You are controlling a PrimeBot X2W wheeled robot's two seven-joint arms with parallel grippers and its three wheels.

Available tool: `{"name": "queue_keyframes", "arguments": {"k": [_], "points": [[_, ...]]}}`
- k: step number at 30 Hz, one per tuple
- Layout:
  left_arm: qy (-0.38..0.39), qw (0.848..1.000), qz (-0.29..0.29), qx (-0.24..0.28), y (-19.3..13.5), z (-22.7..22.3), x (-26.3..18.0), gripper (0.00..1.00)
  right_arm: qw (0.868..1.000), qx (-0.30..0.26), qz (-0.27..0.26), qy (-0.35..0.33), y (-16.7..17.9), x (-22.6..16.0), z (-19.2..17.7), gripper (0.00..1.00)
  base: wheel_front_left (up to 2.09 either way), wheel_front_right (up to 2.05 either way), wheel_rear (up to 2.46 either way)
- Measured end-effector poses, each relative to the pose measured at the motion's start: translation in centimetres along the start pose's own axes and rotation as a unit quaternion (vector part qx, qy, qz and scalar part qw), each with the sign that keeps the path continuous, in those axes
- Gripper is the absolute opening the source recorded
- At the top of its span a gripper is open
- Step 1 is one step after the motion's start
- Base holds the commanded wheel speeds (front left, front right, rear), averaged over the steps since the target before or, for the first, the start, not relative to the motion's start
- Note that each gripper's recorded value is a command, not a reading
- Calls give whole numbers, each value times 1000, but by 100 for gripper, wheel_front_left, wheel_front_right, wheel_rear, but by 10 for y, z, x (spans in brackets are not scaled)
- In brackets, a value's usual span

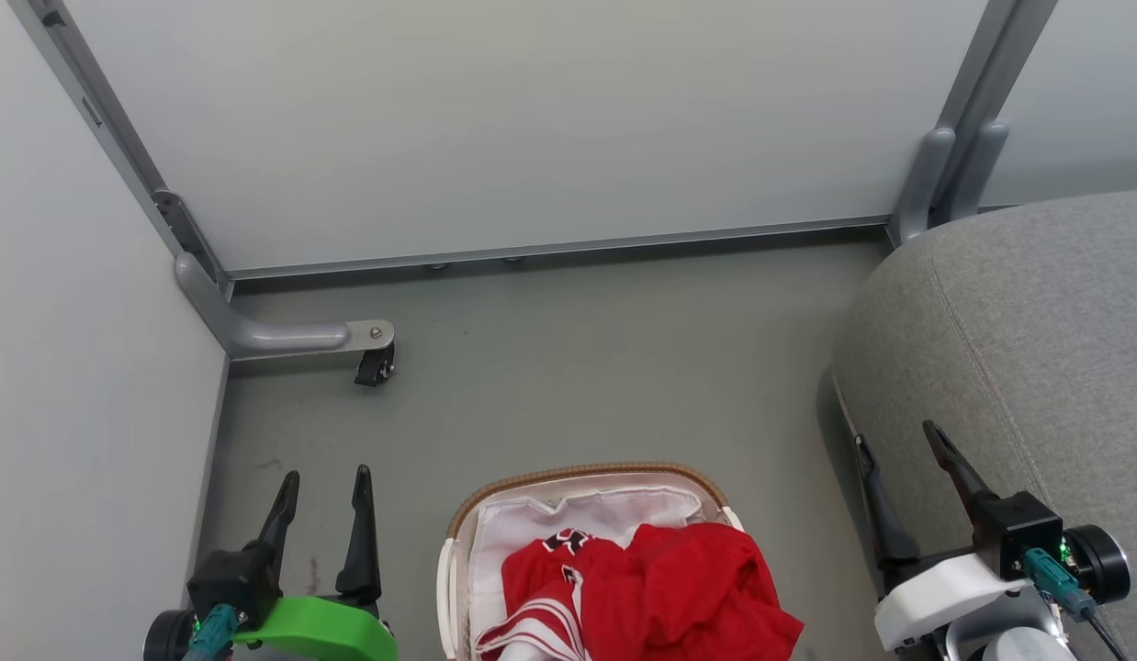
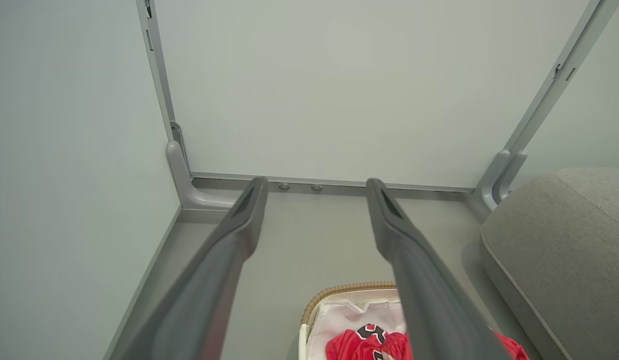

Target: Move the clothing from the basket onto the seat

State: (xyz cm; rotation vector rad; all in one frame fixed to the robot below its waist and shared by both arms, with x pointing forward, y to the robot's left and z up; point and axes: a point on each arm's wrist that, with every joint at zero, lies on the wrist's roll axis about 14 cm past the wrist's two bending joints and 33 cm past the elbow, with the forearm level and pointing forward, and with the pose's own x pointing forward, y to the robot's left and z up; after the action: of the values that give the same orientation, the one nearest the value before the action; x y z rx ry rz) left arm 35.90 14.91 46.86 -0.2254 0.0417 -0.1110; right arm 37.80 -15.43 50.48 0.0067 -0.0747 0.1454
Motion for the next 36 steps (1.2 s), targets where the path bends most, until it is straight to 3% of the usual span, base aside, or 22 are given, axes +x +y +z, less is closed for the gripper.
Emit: {"name": "queue_keyframes", "arguments": {"k": [16,25,30,36], "points": [[12,1000,-10,2,-5,-8,2,100,1000,1,-4,8,-3,0,-5,100,0,0,0],[38,998,-55,22,-28,-24,22,100,1000,1,-8,13,-7,12,-11,100,0,0,0],[81,992,-88,36,-44,-51,38,100,1000,1,-9,18,-10,26,-18,100,0,0,0],[169,975,-126,62,-55,-107,49,100,999,1,-13,30,-16,44,-31,100,0,0,0]]}}
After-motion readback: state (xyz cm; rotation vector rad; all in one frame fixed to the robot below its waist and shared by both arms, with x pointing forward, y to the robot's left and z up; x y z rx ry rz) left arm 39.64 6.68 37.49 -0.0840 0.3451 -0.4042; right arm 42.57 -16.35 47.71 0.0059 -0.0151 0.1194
